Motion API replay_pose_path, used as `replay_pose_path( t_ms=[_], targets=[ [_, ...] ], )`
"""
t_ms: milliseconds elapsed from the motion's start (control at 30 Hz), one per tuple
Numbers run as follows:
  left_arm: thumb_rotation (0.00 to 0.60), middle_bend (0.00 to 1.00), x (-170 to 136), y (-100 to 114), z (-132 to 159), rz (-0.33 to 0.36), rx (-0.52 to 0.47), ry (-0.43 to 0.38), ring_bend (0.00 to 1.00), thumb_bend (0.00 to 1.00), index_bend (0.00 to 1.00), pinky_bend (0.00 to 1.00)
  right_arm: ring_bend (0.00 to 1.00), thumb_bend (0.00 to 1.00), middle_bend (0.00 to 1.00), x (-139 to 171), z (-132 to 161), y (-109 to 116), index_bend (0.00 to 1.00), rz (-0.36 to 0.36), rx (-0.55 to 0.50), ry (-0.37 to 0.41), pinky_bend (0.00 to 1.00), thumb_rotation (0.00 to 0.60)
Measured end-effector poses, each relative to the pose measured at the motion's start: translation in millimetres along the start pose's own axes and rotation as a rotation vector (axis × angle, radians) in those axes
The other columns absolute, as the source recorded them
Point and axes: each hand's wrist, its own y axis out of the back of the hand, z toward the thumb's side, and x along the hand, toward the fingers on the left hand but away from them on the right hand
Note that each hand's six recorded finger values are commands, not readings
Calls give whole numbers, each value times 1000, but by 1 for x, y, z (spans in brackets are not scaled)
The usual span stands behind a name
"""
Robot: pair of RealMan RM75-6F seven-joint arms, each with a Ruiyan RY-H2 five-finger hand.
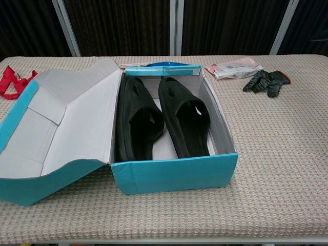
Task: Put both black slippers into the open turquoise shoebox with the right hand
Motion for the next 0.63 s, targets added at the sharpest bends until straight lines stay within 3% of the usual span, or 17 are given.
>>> replay_pose_path(
  t_ms=[133, 233, 400, 633],
  targets=[
    [600, 229, 2, 2, 7, 10, 23, -28, 129, 175, 238, 200, 0, 26, 28, 62, -49, -4, 10, 6, 88, -218, 0, 600],
    [600, 229, 2, 2, 10, 13, 29, -41, 129, 175, 238, 200, 0, 26, 25, 94, -66, -18, 5, 49, 77, -302, 0, 600],
    [600, 229, 0, 2, 14, 18, 46, -60, 129, 175, 238, 200, 0, 26, 23, 122, -78, -36, 0, 89, 59, -347, 0, 600],
    [600, 229, -1, 1, 16, 18, 56, -56, 129, 175, 238, 200, 0, 26, 23, 133, -72, -48, 0, 109, 54, -315, 0, 600]
  ],
)
